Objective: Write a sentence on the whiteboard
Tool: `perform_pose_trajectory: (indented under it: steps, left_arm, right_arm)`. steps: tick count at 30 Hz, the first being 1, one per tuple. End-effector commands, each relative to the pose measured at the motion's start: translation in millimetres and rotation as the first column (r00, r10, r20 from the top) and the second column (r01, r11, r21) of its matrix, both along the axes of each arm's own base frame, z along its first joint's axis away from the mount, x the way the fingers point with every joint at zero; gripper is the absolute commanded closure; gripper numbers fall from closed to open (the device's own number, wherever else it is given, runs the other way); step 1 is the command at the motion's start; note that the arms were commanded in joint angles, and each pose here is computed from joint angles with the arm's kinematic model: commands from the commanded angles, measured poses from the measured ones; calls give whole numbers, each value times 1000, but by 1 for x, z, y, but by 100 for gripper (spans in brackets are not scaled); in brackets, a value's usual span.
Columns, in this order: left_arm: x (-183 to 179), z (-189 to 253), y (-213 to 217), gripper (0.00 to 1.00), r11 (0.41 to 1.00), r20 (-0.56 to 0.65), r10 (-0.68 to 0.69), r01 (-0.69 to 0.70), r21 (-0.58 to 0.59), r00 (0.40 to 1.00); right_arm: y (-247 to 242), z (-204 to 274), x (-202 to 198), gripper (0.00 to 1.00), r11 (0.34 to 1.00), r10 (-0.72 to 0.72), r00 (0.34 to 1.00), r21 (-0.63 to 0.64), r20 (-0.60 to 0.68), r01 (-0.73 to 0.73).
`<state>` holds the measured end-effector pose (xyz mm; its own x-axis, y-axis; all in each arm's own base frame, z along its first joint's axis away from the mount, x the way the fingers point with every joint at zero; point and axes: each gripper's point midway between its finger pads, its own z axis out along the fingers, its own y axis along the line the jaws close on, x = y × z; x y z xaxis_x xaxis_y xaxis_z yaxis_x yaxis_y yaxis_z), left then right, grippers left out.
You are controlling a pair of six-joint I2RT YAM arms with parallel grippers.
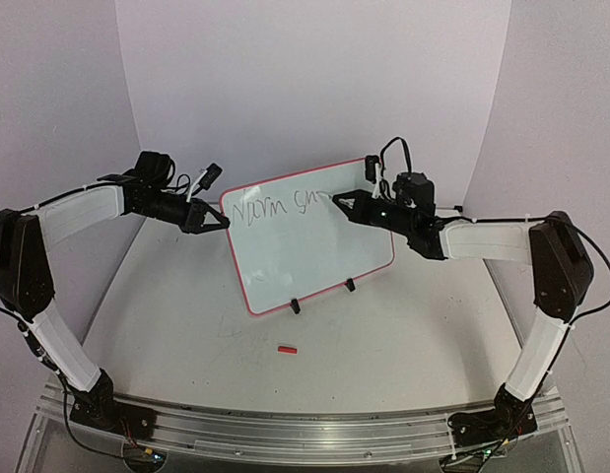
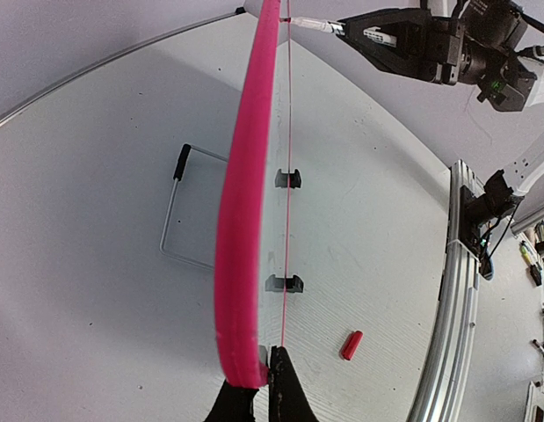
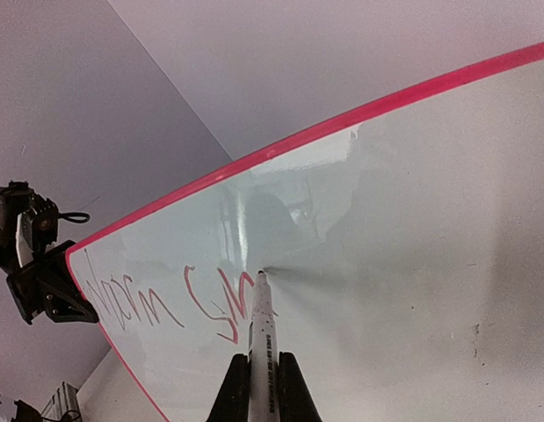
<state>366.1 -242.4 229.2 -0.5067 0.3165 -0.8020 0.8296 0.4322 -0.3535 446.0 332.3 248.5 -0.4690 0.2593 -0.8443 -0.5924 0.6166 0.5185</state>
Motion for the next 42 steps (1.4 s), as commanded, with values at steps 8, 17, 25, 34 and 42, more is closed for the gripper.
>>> perform_pose_trajectory:
  steps: [8, 17, 25, 34, 42]
  left_arm:
    - [-2, -9, 0, 100, 997, 58, -23, 18, 77, 998]
    - [-2, -10, 0, 100, 997, 56, -23, 19, 78, 998]
    - [-2, -9, 0, 100, 997, 56, -22, 18, 78, 998]
    - [-3, -10, 0, 100, 997, 53, -22, 18, 79, 998]
    - [-2, -11, 0, 100, 997, 52, -23, 18, 79, 998]
  right_arm:
    - [-6, -9, 3, 100, 999, -38, 999, -11, -5, 38]
    - [-9, -20, -4, 100, 999, -31, 999, -19, -31, 30]
    - [-6, 21, -16, 100, 999, 15, 999, 31, 42, -16]
    - [0, 37, -9, 100, 999, 20, 996, 39, 85, -24]
    - [7, 39, 0, 100, 999, 23, 995, 41, 93, -27]
